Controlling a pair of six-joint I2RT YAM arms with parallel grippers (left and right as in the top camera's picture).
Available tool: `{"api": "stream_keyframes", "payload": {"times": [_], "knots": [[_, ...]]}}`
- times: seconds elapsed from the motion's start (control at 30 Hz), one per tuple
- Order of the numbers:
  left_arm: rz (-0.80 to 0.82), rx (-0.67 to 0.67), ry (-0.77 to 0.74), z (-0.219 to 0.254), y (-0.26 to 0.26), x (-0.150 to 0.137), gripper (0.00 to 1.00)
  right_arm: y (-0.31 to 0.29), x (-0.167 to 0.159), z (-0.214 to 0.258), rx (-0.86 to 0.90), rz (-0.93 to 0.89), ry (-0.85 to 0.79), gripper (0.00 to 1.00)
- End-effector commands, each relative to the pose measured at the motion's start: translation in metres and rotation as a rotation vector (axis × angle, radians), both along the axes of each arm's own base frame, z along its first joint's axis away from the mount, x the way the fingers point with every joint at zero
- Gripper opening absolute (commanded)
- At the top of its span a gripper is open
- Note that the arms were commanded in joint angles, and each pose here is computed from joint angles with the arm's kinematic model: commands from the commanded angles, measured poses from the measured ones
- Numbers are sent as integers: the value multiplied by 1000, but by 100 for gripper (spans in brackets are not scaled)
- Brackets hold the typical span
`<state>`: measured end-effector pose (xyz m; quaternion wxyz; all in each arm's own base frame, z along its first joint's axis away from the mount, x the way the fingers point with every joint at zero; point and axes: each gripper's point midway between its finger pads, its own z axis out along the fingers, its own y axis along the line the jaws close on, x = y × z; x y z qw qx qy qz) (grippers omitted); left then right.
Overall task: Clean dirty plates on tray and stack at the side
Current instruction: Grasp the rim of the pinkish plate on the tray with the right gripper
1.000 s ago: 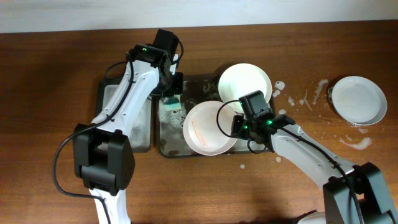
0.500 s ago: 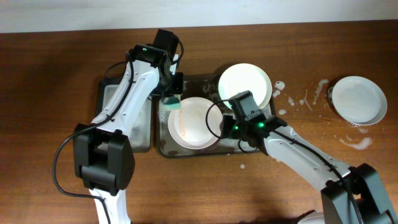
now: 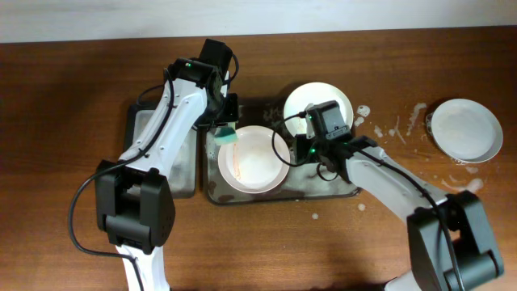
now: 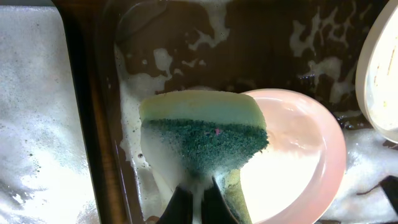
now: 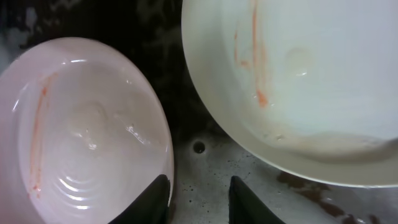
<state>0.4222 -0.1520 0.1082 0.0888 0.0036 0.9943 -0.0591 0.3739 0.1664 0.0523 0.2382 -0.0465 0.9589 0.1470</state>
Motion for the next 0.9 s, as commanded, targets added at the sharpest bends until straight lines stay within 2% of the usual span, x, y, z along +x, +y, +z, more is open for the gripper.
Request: {"api": "stream_keyframes", "payload": {"times": [0.0,0.2,0.43,0.57,0.7,0.8,0.87], "knots": [[27,-24,-15,7,-2,-1,1,6,4,6,22,24,-18,31],[55,-35,-27,8,-9,1,1,24,-4,-18,99,80,66,32],[54,-35,-27,8,-9,1,1,29,-16,-22,169,16,162,31],[54,-34,-27,8,-9,1,1,25,-19,-41,171,-74,232,24],[54,-34,-26,8,-10,1,1,26,-17,-42,178,-89,234,18],[54,-34,-25,7,-10,1,1,26,-17,-42,181,-95,236,4],[47,-29,-16,4,-11,-2,1,25,-16,-42,183,-99,237,4]]}}
